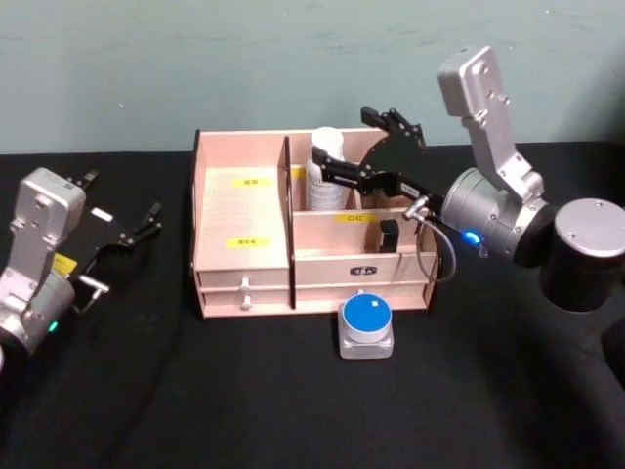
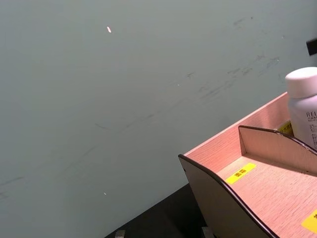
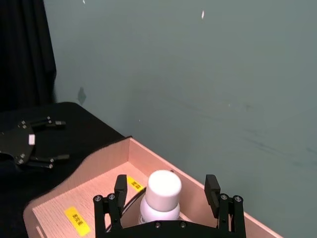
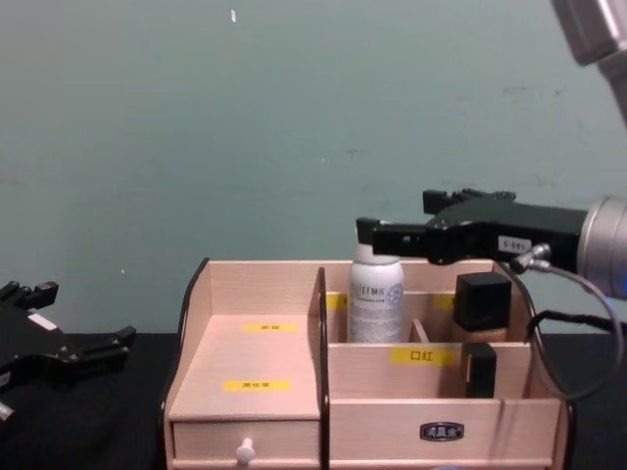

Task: Pick up the facial cleanser and watermelon frost from the table and place them into the tiered storage box.

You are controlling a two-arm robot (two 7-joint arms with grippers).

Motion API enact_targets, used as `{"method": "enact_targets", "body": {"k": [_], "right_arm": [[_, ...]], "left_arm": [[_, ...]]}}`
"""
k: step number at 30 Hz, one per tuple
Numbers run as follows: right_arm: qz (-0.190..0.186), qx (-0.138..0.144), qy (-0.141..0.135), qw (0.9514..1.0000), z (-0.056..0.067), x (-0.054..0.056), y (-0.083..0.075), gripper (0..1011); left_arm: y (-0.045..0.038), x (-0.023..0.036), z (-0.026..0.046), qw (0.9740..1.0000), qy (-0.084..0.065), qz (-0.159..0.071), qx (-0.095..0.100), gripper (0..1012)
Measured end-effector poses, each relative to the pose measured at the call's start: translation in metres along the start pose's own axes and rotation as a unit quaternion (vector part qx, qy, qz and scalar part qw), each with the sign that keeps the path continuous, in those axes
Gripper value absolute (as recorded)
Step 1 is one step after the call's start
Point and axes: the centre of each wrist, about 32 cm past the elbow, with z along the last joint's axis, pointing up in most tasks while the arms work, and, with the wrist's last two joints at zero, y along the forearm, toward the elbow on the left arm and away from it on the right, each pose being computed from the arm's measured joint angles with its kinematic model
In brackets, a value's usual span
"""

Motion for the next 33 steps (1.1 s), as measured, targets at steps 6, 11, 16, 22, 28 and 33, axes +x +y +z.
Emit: {"method": "enact_targets", "body": {"k": [6, 11, 16, 22, 28, 33], "right_arm": [[0.002, 0.007, 0.002, 1.0000, 0.009, 0.000, -0.009, 1000], [0.006, 0.004, -0.001, 1.0000, 0.021, -0.005, -0.023, 1000], [0.010, 0.001, -0.005, 0.9999, 0.030, -0.011, -0.043, 1000], [0.017, -0.016, 0.002, 0.9997, 0.032, -0.021, -0.075, 1000], [0.021, -0.053, 0.024, 0.9981, 0.021, -0.032, -0.105, 1000], [0.017, -0.092, 0.045, 0.9946, 0.009, -0.043, -0.124, 1000]], "left_arm": [[0.0000, 0.0000, 0.0000, 1.0000, 0.000, 0.000, 0.000, 1001], [0.0000, 0.0000, 0.0000, 1.0000, 0.000, 0.000, 0.000, 1001], [0.0000, 0.0000, 0.0000, 1.0000, 0.000, 0.000, 0.000, 1001], [0.0000, 0.0000, 0.0000, 1.0000, 0.000, 0.000, 0.000, 1001], [0.0000, 0.0000, 0.0000, 1.0000, 0.000, 0.000, 0.000, 1001], [0.0000, 0.0000, 0.0000, 1.0000, 0.000, 0.000, 0.000, 1001]]}}
